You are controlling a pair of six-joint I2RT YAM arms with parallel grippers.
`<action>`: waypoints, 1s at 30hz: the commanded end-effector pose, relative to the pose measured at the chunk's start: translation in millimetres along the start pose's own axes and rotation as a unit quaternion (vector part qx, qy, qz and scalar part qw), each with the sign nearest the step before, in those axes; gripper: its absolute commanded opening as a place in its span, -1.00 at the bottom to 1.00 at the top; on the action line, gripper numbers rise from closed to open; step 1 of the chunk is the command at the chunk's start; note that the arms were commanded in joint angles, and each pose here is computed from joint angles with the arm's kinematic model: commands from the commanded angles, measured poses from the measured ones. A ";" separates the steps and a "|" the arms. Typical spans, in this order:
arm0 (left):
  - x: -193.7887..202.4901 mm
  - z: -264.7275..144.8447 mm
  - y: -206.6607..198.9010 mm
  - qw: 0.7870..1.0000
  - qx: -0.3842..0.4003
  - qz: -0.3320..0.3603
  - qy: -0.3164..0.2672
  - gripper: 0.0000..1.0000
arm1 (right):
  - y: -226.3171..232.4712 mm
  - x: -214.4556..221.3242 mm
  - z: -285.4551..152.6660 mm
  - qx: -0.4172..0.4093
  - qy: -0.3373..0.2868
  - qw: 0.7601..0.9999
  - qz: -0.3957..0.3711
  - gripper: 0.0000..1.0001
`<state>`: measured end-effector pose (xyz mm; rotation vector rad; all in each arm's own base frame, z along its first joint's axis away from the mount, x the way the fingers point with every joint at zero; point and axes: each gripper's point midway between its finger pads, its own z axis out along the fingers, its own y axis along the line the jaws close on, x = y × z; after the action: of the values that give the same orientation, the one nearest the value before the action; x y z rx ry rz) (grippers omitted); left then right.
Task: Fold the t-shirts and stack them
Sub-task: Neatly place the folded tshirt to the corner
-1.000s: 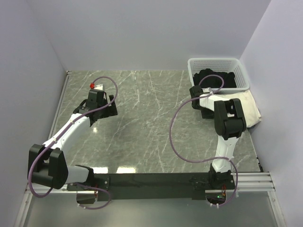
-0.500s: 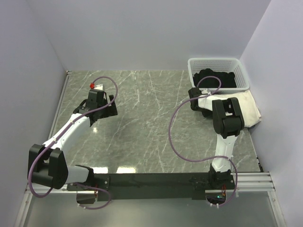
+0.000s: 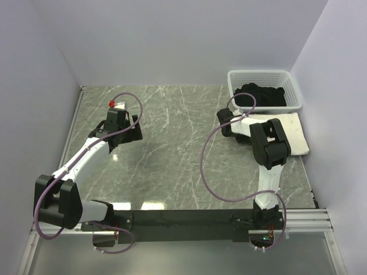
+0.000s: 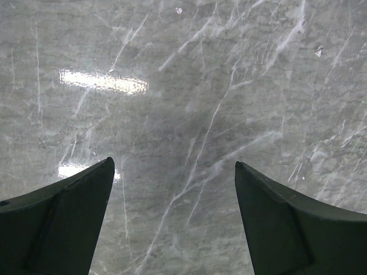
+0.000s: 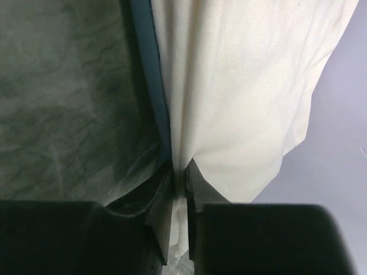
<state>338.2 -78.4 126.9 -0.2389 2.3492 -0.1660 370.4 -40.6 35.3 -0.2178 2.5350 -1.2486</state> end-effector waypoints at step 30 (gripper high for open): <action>-108.0 -198.5 69.6 0.922 -0.110 -0.194 -0.315 0.99 | -252.6 60.8 -238.6 -0.185 -0.354 0.740 0.541 0.89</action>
<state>292.9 -10.5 298.1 -0.6064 1.8035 -0.0849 247.5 -31.0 360.8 0.5264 1.7086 -0.1754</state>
